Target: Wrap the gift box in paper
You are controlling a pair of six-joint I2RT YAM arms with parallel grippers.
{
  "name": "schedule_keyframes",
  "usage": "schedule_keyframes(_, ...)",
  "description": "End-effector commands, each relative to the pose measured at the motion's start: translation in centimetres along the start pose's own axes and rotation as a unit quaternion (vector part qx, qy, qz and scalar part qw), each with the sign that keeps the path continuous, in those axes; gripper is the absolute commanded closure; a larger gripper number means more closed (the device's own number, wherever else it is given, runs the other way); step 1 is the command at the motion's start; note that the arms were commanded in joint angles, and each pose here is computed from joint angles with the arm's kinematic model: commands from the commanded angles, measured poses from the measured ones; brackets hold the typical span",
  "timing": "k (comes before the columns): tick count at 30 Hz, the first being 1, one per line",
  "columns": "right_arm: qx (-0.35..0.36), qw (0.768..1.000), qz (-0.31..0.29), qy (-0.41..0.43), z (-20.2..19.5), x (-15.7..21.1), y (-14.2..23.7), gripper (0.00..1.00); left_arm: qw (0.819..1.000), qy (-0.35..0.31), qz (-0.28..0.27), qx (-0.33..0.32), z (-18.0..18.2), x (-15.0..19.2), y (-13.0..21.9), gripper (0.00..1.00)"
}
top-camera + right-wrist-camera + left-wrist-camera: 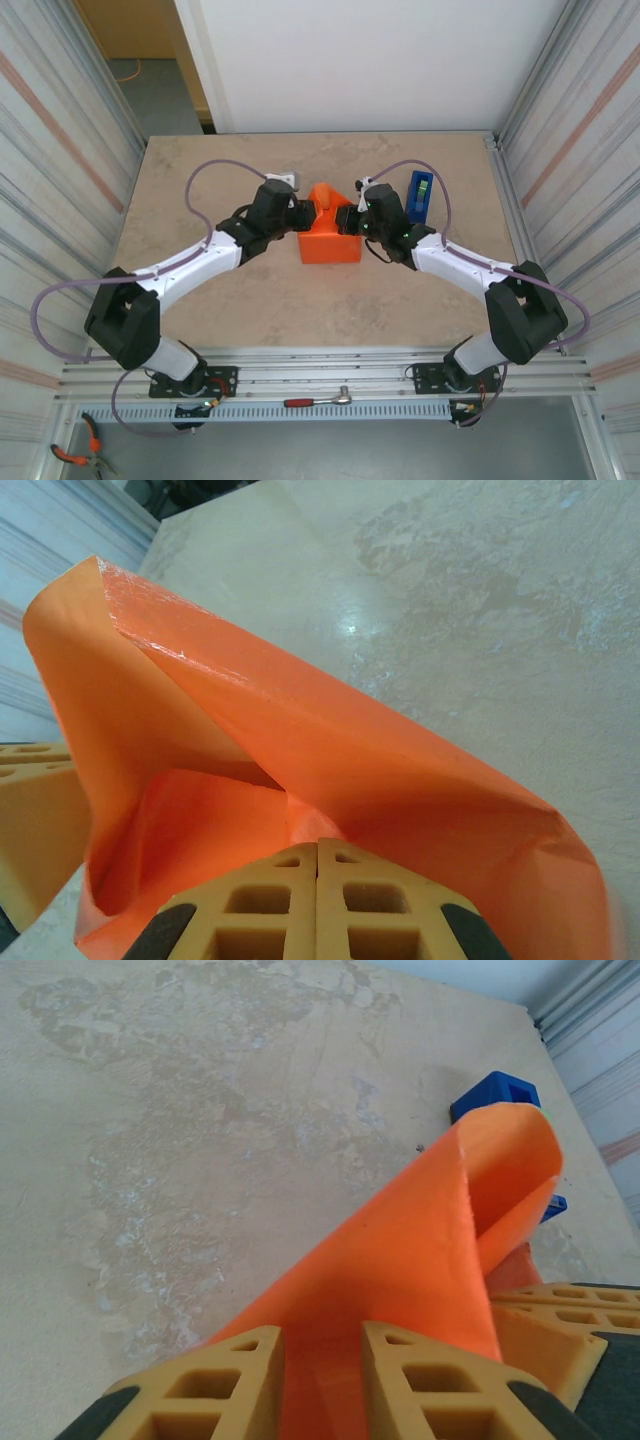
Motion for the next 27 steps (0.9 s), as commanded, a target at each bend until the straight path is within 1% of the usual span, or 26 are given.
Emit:
schedule_keyframes(1, 0.075, 0.979, 0.184, -0.037, -4.5, 9.1, -0.4, 1.00, 1.000, -0.027, 0.008, -0.002, -0.9, -0.1, -0.2, 0.73)
schedule_keyframes(9, 0.072, 0.979, 0.187, -0.040, -4.4, 9.2, -0.4, 1.00, 0.998, -0.041, 0.036, -0.015, -1.5, 1.9, -1.5, 0.74)
schedule_keyframes(14, 0.067, 0.979, 0.186, -0.046, -4.3, 9.1, -0.2, 1.00, 0.998, -0.037, 0.046, -0.029, -1.6, 2.6, -1.7, 0.74)
schedule_keyframes(20, 0.058, 0.980, 0.181, -0.057, -4.0, 8.7, 0.0, 1.00, 0.996, 0.016, 0.057, -0.066, -1.3, 3.2, -1.4, 0.62)
schedule_keyframes(23, 0.055, 0.980, 0.180, -0.061, -4.0, 8.5, 0.1, 1.00, 0.996, 0.027, 0.054, -0.070, -1.7, 3.5, -1.5, 0.61)
schedule_keyframes(27, 0.045, 0.980, 0.179, -0.069, -3.8, 8.3, 0.2, 1.00, 0.995, 0.017, 0.055, -0.085, -2.2, 4.2, -1.8, 0.60)
Point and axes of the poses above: each hand's point on the last joint's axis, 136 mm out from that joint toward the fingers, its own y axis back along the fingers, its own z axis along the line the jaws close on, x = y × z, the point moved 5 cm from there along y, back along the fingers
